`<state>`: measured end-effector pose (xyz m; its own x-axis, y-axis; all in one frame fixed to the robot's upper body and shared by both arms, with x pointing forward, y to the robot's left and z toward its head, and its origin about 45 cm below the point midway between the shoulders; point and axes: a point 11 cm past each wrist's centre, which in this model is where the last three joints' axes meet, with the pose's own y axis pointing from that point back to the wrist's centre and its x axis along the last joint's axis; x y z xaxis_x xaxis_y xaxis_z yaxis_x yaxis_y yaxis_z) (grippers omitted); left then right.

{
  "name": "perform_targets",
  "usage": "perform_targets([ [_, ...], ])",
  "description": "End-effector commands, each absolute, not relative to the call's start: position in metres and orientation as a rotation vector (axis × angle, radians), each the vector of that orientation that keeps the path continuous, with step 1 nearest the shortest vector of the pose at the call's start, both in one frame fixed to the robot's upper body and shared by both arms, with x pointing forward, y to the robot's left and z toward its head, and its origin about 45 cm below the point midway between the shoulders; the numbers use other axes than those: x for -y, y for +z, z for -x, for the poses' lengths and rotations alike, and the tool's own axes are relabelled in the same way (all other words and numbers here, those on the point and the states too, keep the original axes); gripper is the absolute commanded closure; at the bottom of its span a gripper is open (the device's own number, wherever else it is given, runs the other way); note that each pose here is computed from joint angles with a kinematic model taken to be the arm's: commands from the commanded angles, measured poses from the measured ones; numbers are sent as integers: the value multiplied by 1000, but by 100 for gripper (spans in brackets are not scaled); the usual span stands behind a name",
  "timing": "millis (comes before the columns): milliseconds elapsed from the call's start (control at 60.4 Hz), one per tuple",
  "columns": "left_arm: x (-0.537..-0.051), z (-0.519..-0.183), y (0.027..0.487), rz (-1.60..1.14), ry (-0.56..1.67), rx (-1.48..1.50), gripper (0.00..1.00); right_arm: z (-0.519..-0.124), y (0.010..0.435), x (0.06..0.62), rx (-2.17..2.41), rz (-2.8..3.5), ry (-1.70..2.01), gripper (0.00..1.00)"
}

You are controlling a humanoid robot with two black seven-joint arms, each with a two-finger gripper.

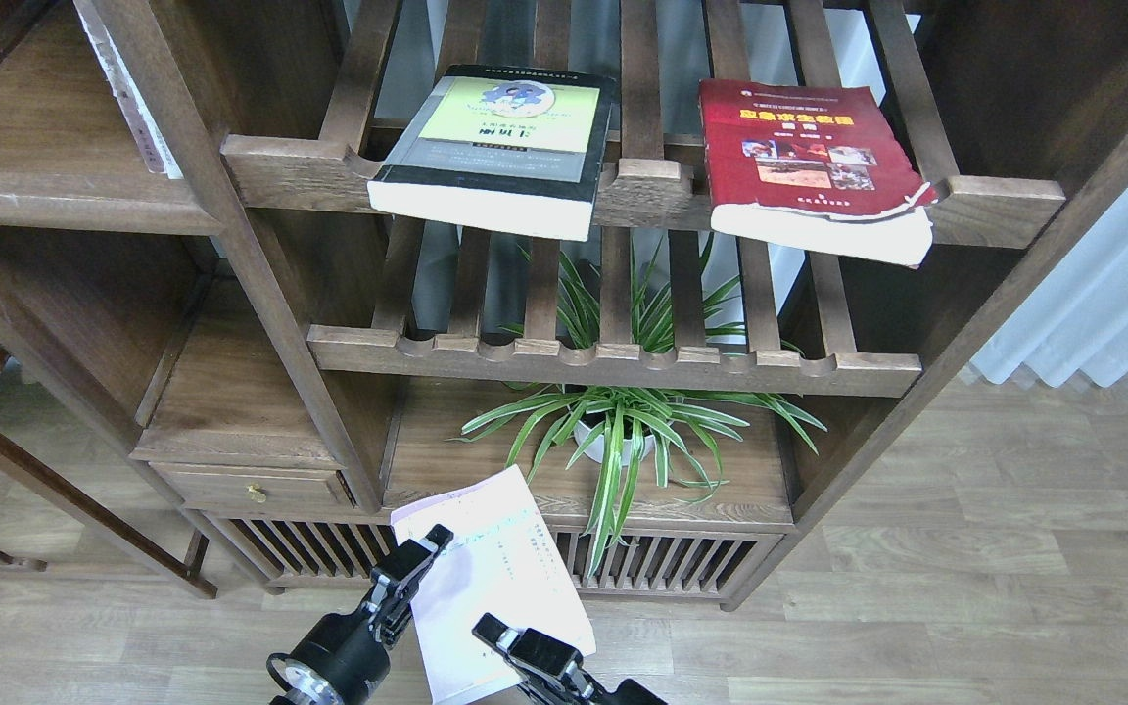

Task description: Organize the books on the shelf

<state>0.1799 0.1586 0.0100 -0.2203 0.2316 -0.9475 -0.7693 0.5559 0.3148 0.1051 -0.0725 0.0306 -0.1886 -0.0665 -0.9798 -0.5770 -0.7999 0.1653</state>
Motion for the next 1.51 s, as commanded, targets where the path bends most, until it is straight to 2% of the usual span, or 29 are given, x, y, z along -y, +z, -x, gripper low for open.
perform_targets([
  [0, -164, -176, 9, 450, 985, -1522, 93, -108, 30, 74, -749, 1735, 2046, 95],
  [199, -200, -174, 10, 395, 1026, -1479, 93, -127, 26, 84, -794, 1756, 2010, 95],
  [431, -211, -175, 12, 381, 1035, -1462, 93, -129, 25, 85, -799, 1762, 2006, 94],
  [497, -210, -175, 12, 383, 1035, -1464, 93, -128, 24, 85, -799, 1762, 2010, 91],
  [530, -210, -174, 12, 383, 1036, -1465, 93, -127, 24, 85, -799, 1760, 2011, 85],
  [563, -210, -175, 13, 384, 1034, -1465, 93, -127, 24, 84, -798, 1771, 2009, 71],
  [629, -208, -174, 16, 397, 1025, -1466, 93, -128, 23, 85, -804, 1797, 2002, 26],
  [662, -209, -172, 18, 405, 1026, -1470, 93, -128, 23, 85, -803, 1830, 1996, 14],
  [695, -211, -170, 19, 408, 1027, -1470, 93, -128, 23, 85, -804, 1847, 1991, 13],
  [811, -235, -171, 30, 401, 1049, -1431, 93, -132, 23, 88, -820, 1875, 1966, 1],
  [944, -261, -169, 44, 419, 1080, -1396, 93, -131, 22, 88, -824, 1873, 1968, 1],
  [960, -278, -166, 54, 424, 1101, -1370, 93, -131, 21, 89, -829, 1876, 1969, 1],
  [1027, -298, -166, 71, 422, 1116, -1330, 93, -130, 18, 91, -840, 1875, 1974, 1],
  [1176, -324, -165, 97, 446, 1145, -1267, 93, -129, 17, 92, -849, 1870, 1978, 1],
  [1325, -360, -182, 131, 456, 1183, -1141, 92, -128, 16, 92, -853, 1868, 1981, 1],
  [1490, -410, -209, 190, 482, 1242, -924, 92, -125, 13, 94, -864, 1857, 1989, 1],
])
